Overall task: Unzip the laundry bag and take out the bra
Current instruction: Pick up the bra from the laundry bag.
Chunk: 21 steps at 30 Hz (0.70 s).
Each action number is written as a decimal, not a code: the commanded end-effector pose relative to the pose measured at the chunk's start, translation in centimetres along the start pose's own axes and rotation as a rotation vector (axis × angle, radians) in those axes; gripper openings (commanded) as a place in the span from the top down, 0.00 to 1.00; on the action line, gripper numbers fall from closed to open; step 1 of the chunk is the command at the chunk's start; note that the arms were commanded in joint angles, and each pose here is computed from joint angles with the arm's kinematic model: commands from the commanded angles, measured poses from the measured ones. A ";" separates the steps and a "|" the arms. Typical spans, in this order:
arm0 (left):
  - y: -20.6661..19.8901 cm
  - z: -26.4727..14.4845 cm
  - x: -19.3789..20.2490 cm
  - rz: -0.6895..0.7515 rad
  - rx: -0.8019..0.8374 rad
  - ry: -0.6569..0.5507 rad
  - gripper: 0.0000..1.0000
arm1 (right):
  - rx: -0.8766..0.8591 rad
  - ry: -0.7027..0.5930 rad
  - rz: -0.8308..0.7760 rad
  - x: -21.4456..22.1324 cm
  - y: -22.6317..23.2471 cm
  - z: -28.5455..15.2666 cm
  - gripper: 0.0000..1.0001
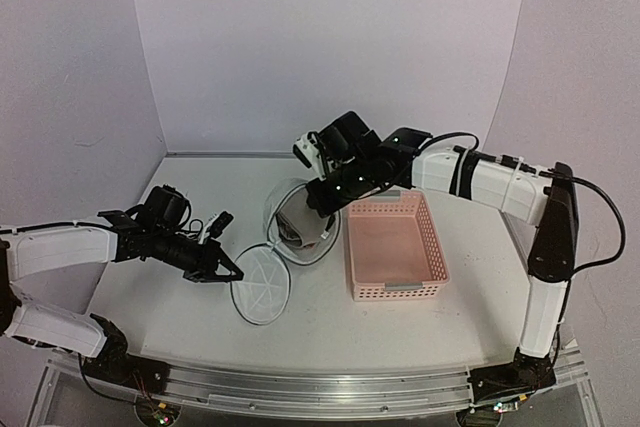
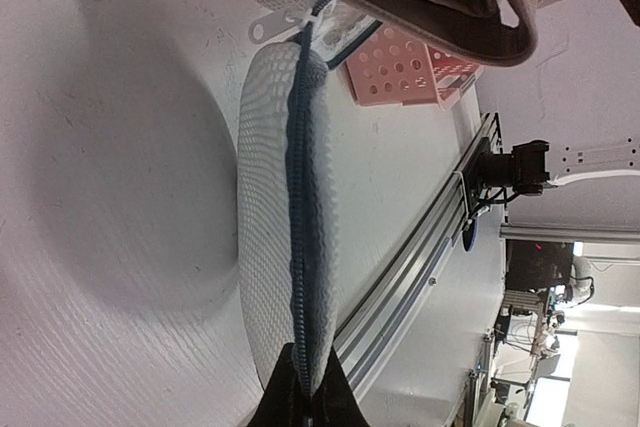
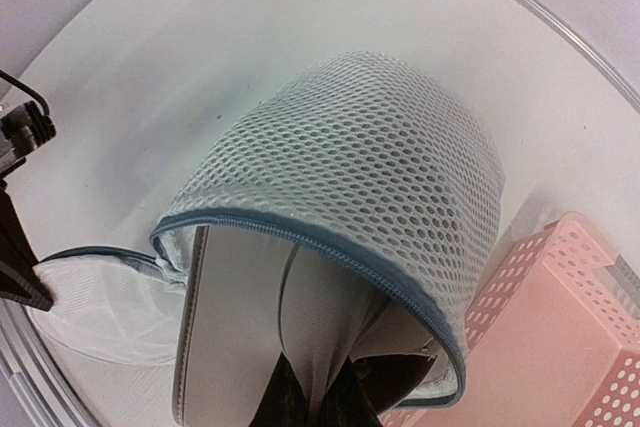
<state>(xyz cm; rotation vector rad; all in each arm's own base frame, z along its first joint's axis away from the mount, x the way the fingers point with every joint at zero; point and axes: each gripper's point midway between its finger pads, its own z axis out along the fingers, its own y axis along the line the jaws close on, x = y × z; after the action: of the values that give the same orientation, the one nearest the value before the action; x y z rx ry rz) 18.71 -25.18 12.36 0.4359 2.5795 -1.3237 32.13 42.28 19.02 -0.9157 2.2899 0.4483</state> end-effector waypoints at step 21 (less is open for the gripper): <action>-5.3 -3.0 -4.2 0.083 0.092 -0.141 1.00 | -0.279 0.267 -0.122 7.0 4.1 -5.2 1.00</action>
<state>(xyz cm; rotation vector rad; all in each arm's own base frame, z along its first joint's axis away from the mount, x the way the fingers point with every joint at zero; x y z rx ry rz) 19.69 -25.63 15.88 0.4068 2.4921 -1.3511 25.86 39.39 17.45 -1.1948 2.4414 0.5297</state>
